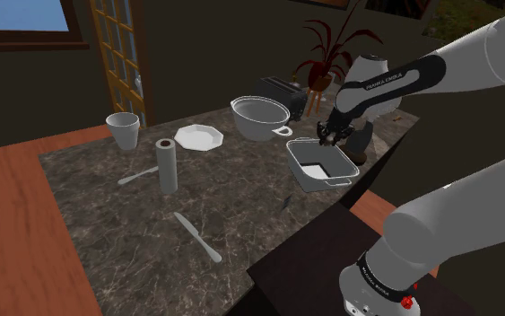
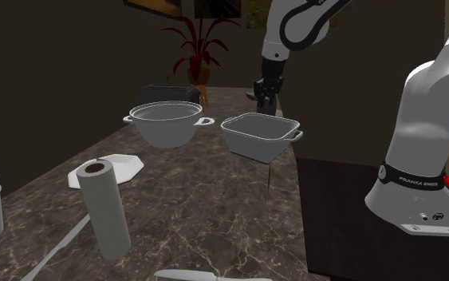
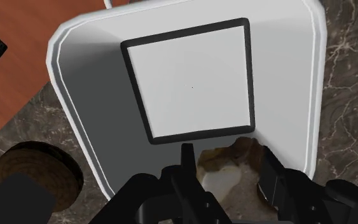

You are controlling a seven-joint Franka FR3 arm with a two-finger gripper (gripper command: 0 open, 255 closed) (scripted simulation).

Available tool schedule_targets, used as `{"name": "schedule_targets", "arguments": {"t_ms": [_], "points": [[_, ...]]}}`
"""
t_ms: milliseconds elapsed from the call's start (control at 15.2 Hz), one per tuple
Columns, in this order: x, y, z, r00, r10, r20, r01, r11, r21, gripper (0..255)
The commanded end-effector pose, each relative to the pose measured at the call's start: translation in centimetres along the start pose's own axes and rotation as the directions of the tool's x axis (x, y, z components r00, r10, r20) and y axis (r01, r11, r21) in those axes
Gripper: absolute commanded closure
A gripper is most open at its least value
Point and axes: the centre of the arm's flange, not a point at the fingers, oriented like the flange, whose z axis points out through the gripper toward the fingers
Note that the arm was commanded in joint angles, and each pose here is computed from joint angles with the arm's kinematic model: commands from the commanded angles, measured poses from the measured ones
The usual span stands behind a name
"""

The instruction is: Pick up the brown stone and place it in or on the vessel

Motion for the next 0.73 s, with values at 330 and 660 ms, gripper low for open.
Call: {"name": "schedule_targets", "arguments": {"t_ms": [330, 660], "points": [[-0.6, 2.2, 2.5, 1.0, -0.002, 0.0, 0.002, 1.0, 0.001, 255], [-1.1, 2.1, 5.1, 1.0, -0.002, 0.0, 0.002, 1.0, 0.001, 255]]}}
